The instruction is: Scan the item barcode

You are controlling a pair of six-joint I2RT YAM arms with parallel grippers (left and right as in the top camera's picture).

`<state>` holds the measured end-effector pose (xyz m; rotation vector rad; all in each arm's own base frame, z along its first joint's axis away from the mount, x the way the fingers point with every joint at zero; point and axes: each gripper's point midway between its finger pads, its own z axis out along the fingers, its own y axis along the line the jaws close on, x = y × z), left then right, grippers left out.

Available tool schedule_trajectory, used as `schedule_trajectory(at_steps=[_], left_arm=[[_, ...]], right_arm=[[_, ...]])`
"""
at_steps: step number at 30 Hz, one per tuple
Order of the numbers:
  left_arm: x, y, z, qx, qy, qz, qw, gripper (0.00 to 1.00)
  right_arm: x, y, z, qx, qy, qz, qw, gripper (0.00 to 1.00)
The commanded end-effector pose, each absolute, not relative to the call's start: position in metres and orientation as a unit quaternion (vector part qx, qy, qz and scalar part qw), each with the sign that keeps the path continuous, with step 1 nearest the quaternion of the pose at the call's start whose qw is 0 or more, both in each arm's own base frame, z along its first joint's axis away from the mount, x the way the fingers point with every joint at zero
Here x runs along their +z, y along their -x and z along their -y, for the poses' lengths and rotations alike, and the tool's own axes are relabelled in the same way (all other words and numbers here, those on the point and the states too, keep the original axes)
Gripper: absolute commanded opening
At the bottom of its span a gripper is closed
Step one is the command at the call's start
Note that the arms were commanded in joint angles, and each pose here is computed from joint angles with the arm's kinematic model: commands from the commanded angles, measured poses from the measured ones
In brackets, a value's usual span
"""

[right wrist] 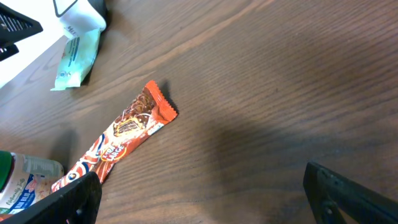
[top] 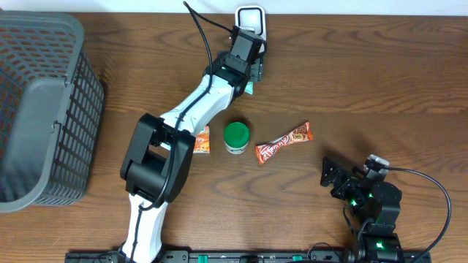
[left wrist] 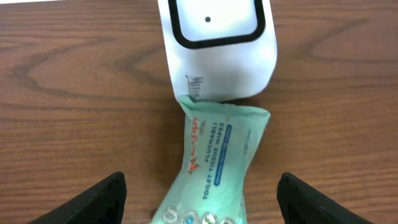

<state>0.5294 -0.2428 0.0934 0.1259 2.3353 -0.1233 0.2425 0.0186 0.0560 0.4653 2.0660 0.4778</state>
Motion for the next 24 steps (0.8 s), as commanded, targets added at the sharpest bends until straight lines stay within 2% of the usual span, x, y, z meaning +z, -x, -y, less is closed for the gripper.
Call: schedule_trajectory(at_steps=[1,11,16,17,20,24], left_arm=[[0.071,-0.537,0.241,-0.045,-0.051,-0.922,0.381,0.81],[0.023,-0.53,0.253,-0.067,-0.082,-0.935,0.338,0.97],[0.013,-0.529,0.251,-0.063,-0.082,-0.938,0.33,0.97],[0.013,-0.529,0.251,-0.063,-0.082,-0.938,0.33,0.96],[0.015,-0.533,0.248,-0.055,-0.077,-0.936,0.339,0.77],[0.016,-0.537,0.241,-0.039,-0.071,-0.935,0.346,0.57]], right_arm=[[0.055,-0.242,-0.016,0.187,-0.19,-0.842,0.468,0.99],[0.055,-0.242,-0.016,0.187,-0.19,-0.842,0.468,0.99],[0.055,-0.242,-0.016,0.187,-0.19,-0.842,0.468,0.99],[0.055,-0.242,-0.016,0.187,-0.19,-0.842,0.468,0.99],[0.055,-0.242,-0.016,0.187,-0.19,-0.842,0.468,0.99],[0.055,-0.242,-0.016,0.187,-0.19,-0.842,0.468,0.99]])
